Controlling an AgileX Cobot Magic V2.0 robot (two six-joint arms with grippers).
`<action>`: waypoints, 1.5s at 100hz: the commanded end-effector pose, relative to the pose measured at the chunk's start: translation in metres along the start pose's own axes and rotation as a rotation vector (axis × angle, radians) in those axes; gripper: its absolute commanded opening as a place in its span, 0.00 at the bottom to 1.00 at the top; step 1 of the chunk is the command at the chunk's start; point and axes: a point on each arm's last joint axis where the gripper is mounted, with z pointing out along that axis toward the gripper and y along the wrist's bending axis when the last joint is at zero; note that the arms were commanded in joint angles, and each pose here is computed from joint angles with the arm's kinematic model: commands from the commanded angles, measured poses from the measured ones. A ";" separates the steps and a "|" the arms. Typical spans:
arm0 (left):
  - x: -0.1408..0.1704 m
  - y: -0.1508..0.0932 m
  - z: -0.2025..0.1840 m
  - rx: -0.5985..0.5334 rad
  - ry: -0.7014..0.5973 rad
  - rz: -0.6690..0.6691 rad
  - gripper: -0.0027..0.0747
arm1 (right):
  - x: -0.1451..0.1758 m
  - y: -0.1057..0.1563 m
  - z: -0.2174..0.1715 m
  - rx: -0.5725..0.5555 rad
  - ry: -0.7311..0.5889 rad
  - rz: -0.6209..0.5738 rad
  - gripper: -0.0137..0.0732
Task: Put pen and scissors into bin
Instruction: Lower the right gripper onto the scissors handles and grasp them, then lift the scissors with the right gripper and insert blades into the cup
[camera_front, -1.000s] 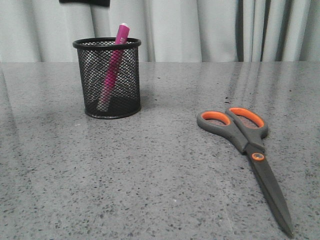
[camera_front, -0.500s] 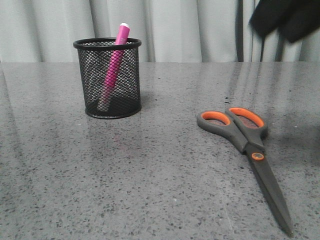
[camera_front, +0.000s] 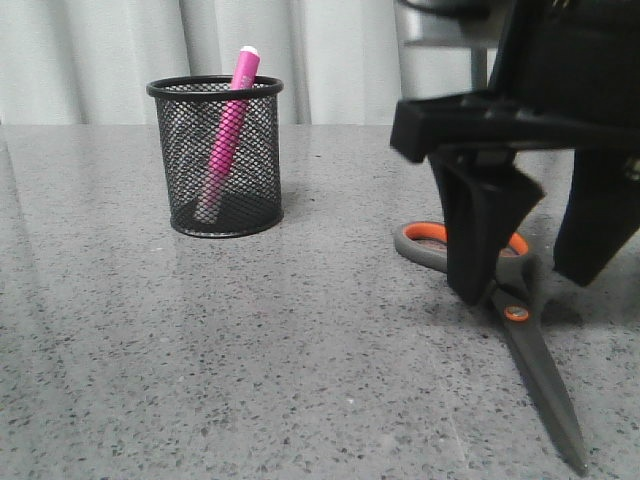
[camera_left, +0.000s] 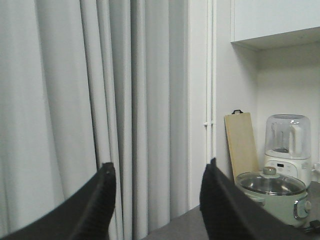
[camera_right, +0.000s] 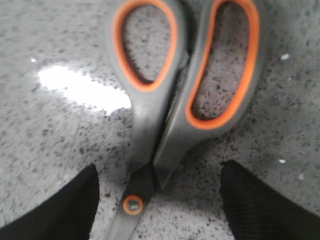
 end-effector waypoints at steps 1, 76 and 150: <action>-0.010 -0.004 -0.002 0.024 -0.030 -0.041 0.48 | -0.009 0.001 -0.008 -0.007 -0.053 0.047 0.69; -0.009 -0.009 -0.004 0.077 -0.008 -0.018 0.48 | -0.057 0.008 -0.047 0.029 -0.310 -0.026 0.08; -0.018 -0.016 -0.021 0.069 -0.026 0.081 0.37 | -0.098 0.067 -0.074 -0.332 -1.321 -0.314 0.08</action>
